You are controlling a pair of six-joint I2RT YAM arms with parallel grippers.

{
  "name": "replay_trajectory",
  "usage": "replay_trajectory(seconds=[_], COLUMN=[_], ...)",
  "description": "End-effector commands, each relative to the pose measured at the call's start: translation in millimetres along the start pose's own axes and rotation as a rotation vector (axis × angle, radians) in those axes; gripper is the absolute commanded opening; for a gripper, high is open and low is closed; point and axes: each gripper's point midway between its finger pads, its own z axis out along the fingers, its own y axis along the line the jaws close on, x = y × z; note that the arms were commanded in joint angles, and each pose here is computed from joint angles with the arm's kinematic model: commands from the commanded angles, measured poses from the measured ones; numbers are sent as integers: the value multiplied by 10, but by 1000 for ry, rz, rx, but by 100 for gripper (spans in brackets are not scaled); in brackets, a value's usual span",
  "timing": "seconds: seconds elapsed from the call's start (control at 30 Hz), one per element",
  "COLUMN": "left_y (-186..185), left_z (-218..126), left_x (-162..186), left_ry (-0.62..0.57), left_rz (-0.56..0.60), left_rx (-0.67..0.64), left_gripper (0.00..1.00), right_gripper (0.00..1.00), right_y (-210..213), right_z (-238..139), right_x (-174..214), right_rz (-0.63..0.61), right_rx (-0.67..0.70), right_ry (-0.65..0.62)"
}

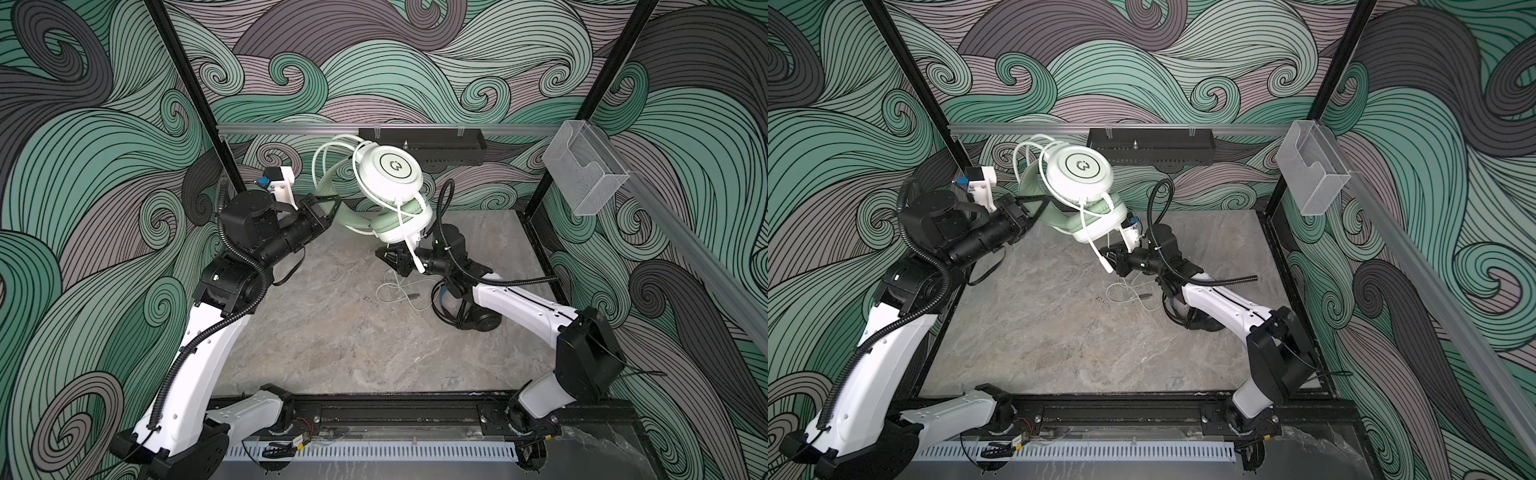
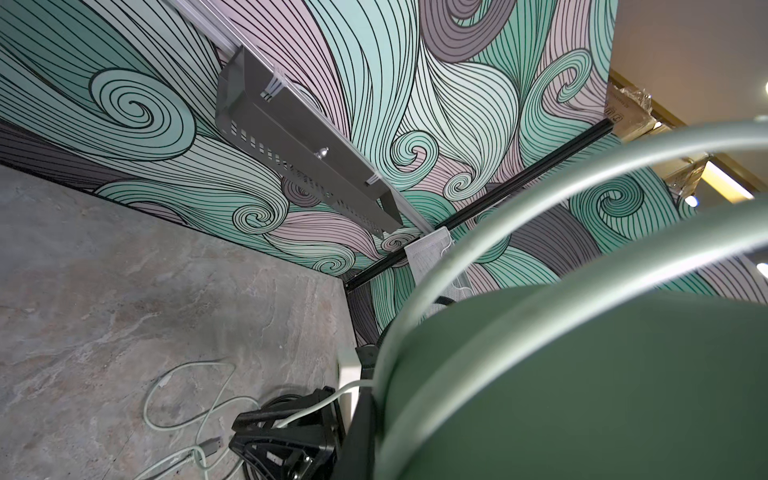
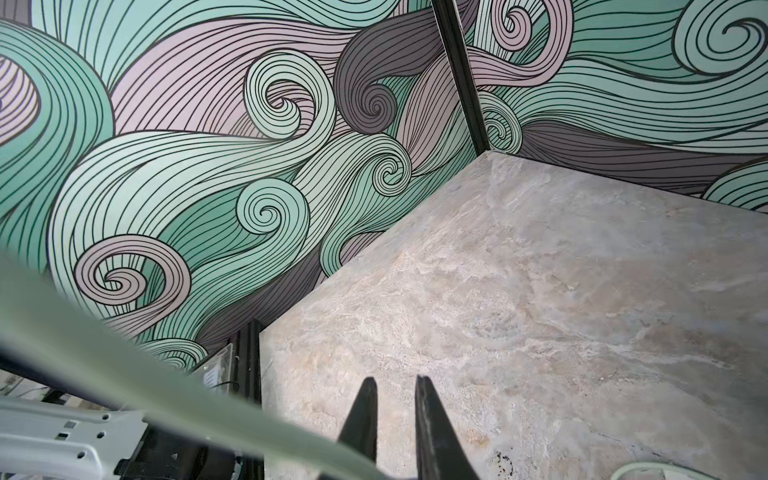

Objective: Wrap the headphones

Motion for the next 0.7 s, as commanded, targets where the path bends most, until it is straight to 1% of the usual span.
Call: replay_trajectory(seconds=[0.0, 0.13, 0.27, 0.4, 0.5, 0.67], left_y=[-368, -334, -182, 3, 142, 536], left_z=[-113, -101, -69, 4, 62, 137], left_x=[-318, -367, -454, -581, -682, -760], left_ry=[-128, -155, -219, -295, -358, -439], left_rz=[-47, -74, -135, -169, -159, -162], left_rx=[125, 117, 71, 1, -55, -217], left_gripper=[0, 0, 0, 0, 0, 0], right_gripper=[12, 1, 0, 0, 0, 0], right_y=[-24, -31, 8, 199, 350, 585], right_z=[6, -1, -91, -196, -320, -514], right_x=[55, 124, 175, 329, 429, 515], right_rz=[-8, -17, -57, -181, -280, -426], right_rx=[-5, 5, 54, 105, 142, 197], right_ry=[-1, 26, 68, 164, 229, 325])
